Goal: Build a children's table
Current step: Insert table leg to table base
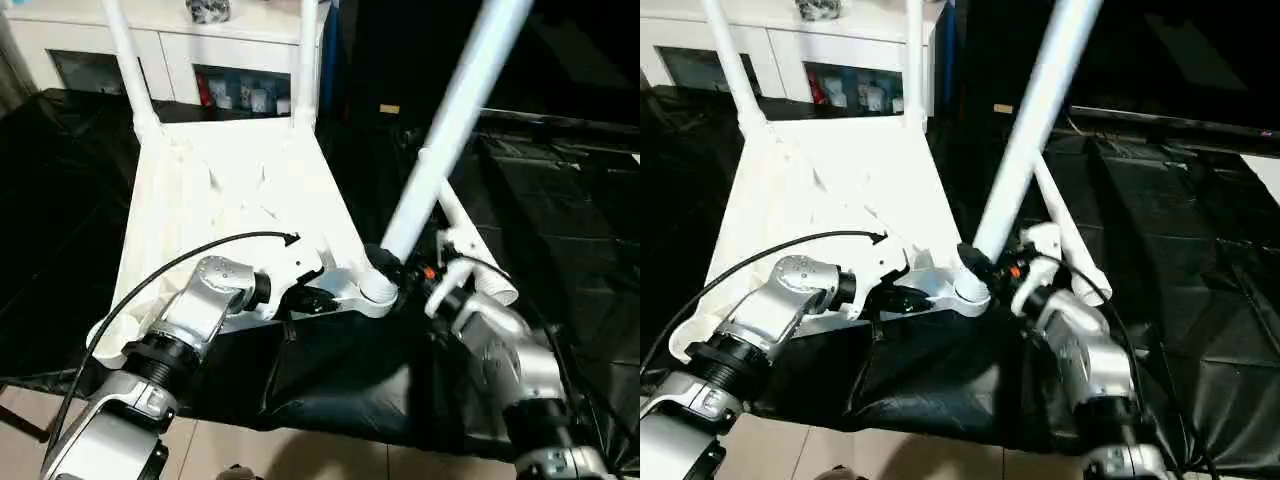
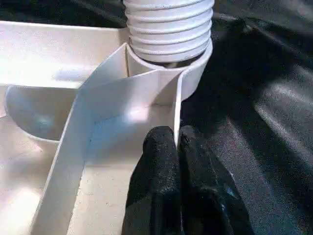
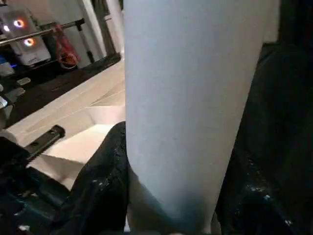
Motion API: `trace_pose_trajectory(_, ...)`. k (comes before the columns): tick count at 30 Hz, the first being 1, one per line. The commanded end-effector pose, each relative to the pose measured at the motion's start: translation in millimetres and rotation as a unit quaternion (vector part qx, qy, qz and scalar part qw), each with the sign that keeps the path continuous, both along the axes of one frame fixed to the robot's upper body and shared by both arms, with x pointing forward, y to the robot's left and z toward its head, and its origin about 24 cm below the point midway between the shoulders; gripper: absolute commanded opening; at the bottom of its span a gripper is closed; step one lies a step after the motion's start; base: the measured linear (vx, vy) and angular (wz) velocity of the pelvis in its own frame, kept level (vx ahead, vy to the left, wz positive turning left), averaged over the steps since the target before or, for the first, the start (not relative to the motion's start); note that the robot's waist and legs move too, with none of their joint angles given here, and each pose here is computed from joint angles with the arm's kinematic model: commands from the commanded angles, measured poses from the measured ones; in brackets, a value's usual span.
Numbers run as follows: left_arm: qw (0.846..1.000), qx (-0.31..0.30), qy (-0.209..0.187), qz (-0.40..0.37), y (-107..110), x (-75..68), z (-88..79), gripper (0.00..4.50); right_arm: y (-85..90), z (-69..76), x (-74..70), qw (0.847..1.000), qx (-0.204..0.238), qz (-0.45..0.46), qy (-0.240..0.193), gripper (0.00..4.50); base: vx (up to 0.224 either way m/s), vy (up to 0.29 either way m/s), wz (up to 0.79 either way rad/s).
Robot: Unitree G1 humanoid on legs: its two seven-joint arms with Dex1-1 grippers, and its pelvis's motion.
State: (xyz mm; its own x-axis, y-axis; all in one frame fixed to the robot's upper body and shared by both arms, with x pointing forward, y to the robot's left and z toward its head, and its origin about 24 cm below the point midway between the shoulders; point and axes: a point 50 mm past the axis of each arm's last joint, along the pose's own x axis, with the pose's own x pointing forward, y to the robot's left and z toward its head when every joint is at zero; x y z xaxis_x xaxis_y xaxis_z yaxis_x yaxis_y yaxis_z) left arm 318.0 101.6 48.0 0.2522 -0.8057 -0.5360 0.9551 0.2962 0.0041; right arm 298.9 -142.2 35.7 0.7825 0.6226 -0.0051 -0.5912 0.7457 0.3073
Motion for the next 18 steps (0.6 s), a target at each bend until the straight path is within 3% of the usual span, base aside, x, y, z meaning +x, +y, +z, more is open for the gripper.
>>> trace_pose_trajectory(1, 1.0, 0.007, -0.013, 0.025, 1.7, 6.1, 2.1, 0.0, -12.2, -27.5, -12.7, 0.998, -0.032, -0.034, 0.049, 1.89, 0.0, 0.0, 0.0)
trace_pose_trajectory(6, 0.999, 0.006, -0.015, 0.029, 0.7, 8.1, 3.2, 0.0, -14.7, -26.0, -17.1, 0.998, -0.025, -0.039, 0.037, 1.89, 0.0, 0.0, 0.0)
trace_pose_trajectory(18, 0.999, 0.007, -0.02, 0.031, 2.1, 10.4, 4.3, 0.0, -15.8, -22.8, -20.0, 0.998, -0.067, -0.001, 0.019, 1.89, 0.0, 0.0, 0.0)
